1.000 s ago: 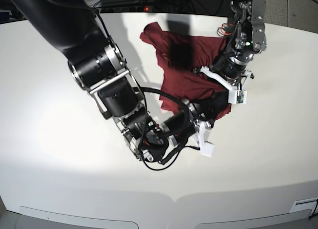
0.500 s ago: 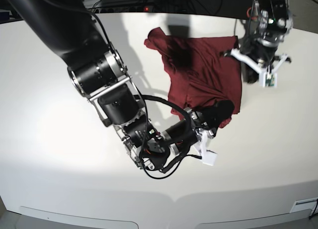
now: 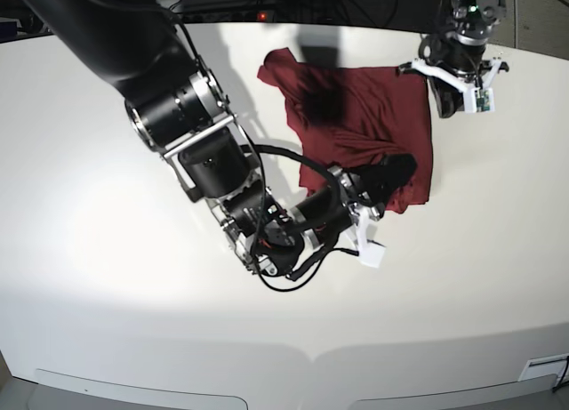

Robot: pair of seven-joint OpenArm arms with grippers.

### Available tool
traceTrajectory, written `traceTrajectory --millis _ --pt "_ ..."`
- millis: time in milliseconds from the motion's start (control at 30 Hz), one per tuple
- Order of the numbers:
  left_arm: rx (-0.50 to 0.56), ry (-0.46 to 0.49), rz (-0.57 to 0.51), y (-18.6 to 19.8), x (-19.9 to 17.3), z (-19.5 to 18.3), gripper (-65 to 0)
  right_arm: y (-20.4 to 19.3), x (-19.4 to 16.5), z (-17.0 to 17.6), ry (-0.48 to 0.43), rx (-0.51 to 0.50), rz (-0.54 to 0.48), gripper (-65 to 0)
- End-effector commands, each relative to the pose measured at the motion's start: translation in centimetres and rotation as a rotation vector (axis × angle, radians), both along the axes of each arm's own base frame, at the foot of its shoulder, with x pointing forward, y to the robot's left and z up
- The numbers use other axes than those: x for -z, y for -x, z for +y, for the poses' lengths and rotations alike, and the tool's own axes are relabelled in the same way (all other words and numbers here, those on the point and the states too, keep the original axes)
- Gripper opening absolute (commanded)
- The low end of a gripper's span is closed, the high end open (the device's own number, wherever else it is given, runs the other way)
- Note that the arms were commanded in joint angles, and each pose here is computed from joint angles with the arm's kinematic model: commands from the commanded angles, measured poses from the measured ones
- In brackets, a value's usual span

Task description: Fold the T-shirt properly

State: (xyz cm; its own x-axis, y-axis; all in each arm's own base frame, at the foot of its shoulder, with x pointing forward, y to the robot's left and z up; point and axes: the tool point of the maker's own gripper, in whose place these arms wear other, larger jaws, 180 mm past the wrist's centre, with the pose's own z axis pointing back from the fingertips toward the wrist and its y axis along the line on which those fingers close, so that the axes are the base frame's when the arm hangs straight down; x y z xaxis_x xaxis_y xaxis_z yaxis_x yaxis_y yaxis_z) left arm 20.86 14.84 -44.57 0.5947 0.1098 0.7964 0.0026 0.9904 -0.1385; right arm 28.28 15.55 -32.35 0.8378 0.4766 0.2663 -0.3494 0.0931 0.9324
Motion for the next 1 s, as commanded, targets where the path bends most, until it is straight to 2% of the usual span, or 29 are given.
traceTrajectory --millis 0,300,400,500,633,733,800,967 --pt "0.037 0.012 0.054 0.4 1.0 -1.2 -65.0 -1.3 -2.2 0.7 -0.049 0.011 -0.036 -65.0" --pt "0.206 0.086 0.040 -2.1 1.1 -8.3 -65.0 -1.3 -2.2 0.7 -0.049 0.011 -0.036 -65.0" --pt "0.217 0.086 0.029 -2.7 0.8 -8.8 -65.0 -1.3 -2.2 0.7 -0.049 0.011 -0.036 -65.0" --pt "0.177 0.062 0.033 -3.0 0.9 -7.9 -65.0 -1.3 -2.2 0.7 -0.049 0.011 -0.036 -65.0" --pt "0.170 0.052 0.068 -2.6 1.4 -7.7 -65.0 -1.4 -2.2 0.7 -0.049 0.011 -0.037 -65.0" --pt "0.187 0.018 0.090 -2.6 1.2 -7.4 -65.0 -1.4 -2.2 0.7 -0.049 0.011 -0.037 -48.7" --pt "0.199 -0.015 0.085 -2.8 0.4 -7.2 -65.0 -1.4 -2.2 0.7 -0.049 0.011 -0.038 -41.3" --pt "0.195 -0.036 0.004 -3.8 -3.1 -6.8 -65.0 -1.9 -2.7 0.7 -0.050 0.011 -0.054 -40.6"
